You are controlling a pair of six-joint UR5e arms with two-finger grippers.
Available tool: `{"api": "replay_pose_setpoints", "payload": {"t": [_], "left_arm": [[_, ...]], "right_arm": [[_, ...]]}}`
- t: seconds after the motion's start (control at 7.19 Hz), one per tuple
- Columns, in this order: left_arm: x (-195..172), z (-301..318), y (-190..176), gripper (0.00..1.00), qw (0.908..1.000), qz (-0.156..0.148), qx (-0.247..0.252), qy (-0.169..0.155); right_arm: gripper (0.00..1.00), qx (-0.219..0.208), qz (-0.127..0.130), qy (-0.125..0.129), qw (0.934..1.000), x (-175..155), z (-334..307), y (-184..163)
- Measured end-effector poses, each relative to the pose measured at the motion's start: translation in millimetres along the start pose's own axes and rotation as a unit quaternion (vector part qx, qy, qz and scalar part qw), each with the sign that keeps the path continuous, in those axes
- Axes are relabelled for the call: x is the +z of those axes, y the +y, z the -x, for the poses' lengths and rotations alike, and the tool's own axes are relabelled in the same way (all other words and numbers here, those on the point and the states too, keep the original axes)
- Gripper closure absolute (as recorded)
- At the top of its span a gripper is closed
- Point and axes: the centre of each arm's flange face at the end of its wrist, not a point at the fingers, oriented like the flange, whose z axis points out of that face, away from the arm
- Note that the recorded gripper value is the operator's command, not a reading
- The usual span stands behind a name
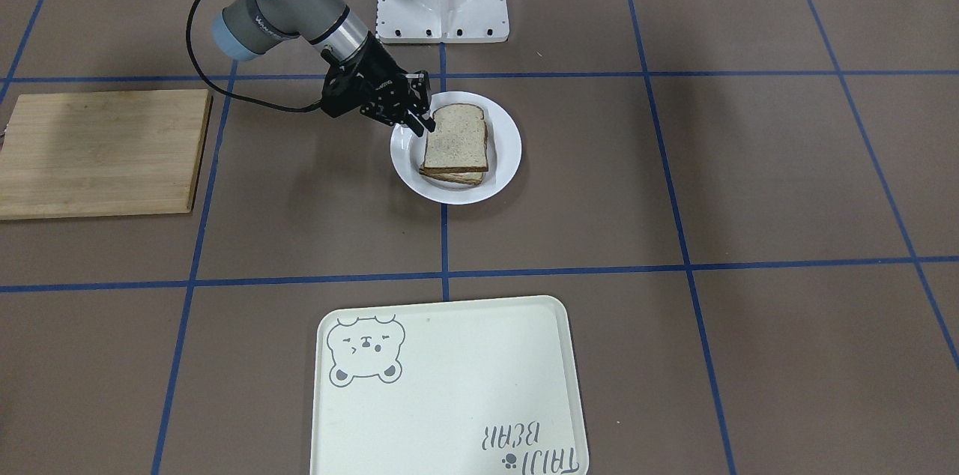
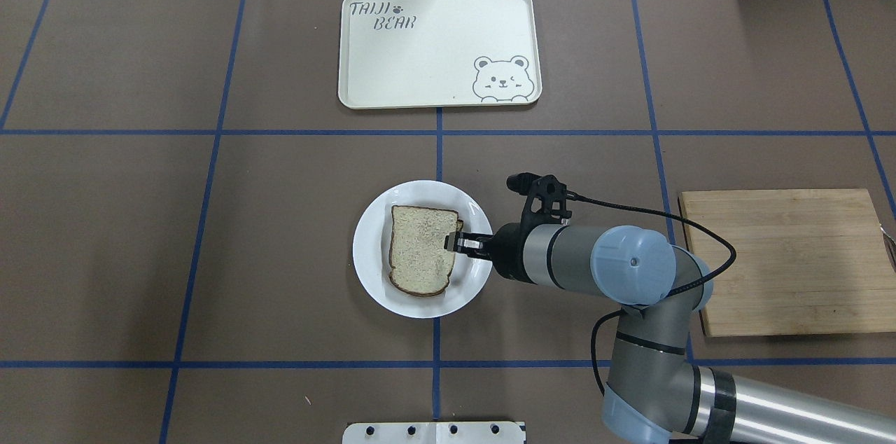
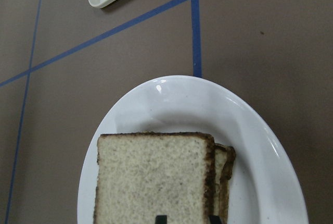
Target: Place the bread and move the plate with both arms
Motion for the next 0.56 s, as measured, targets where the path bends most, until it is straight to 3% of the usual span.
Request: {"api": "replay_pose_setpoints", "payload": {"t": [0.28,0.56], "left_arm": [[-2,-4,-1,0.01,0.9999,0.000,0.001,0.011],[-4,-9,-4,0.01,0.9997,-0.006,0.010,0.019]], "right_arm": [[0.00,-0.007,-0.007,0.014,0.9998,-28,12,-46],[0.00,-0.023,-0.001,0.066,0.9976,-65,1,-116]]}}
